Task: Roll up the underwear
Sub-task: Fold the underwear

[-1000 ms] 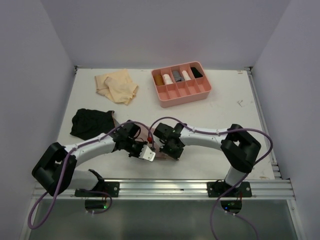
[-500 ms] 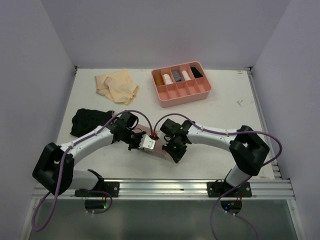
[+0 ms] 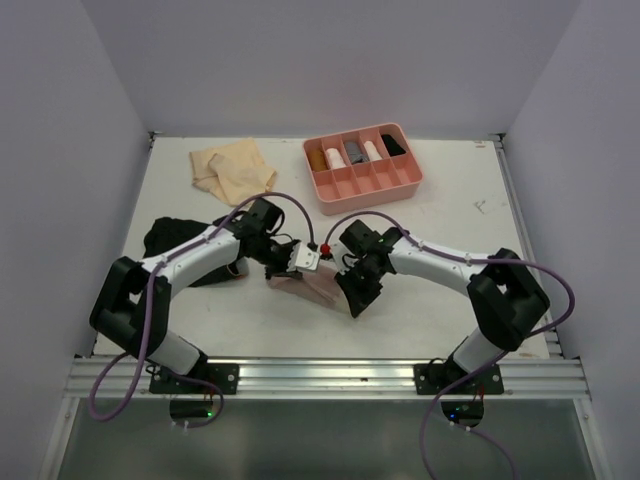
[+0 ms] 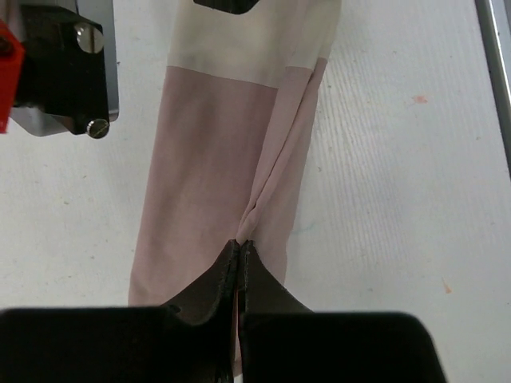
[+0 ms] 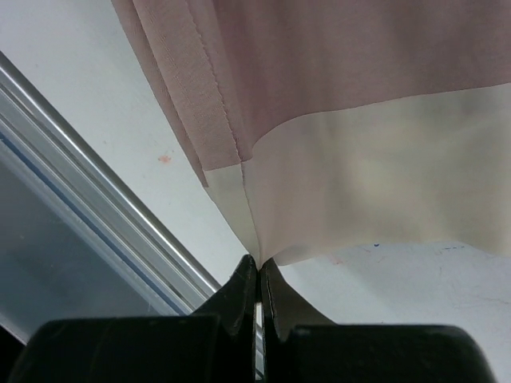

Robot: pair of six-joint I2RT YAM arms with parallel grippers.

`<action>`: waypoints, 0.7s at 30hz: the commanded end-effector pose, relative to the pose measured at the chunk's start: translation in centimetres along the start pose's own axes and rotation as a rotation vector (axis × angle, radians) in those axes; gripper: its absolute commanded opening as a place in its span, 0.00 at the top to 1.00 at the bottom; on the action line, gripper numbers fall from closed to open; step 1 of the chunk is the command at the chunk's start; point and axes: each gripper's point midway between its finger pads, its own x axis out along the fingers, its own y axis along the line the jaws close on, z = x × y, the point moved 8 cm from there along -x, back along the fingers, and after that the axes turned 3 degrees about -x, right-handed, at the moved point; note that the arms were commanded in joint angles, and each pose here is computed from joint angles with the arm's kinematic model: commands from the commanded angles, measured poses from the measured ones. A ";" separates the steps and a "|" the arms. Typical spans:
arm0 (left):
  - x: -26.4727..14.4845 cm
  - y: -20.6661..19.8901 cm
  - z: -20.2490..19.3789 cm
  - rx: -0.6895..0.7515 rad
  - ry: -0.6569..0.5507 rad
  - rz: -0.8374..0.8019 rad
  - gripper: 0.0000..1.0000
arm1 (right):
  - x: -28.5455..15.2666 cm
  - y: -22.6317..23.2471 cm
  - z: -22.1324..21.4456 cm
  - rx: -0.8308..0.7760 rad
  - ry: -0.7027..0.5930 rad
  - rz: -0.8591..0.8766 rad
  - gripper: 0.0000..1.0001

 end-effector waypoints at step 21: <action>0.8 6.8 0.5 0.008 0.013 0.020 1.00 | -1.2 -4.4 2.7 0.207 -0.013 0.146 1.00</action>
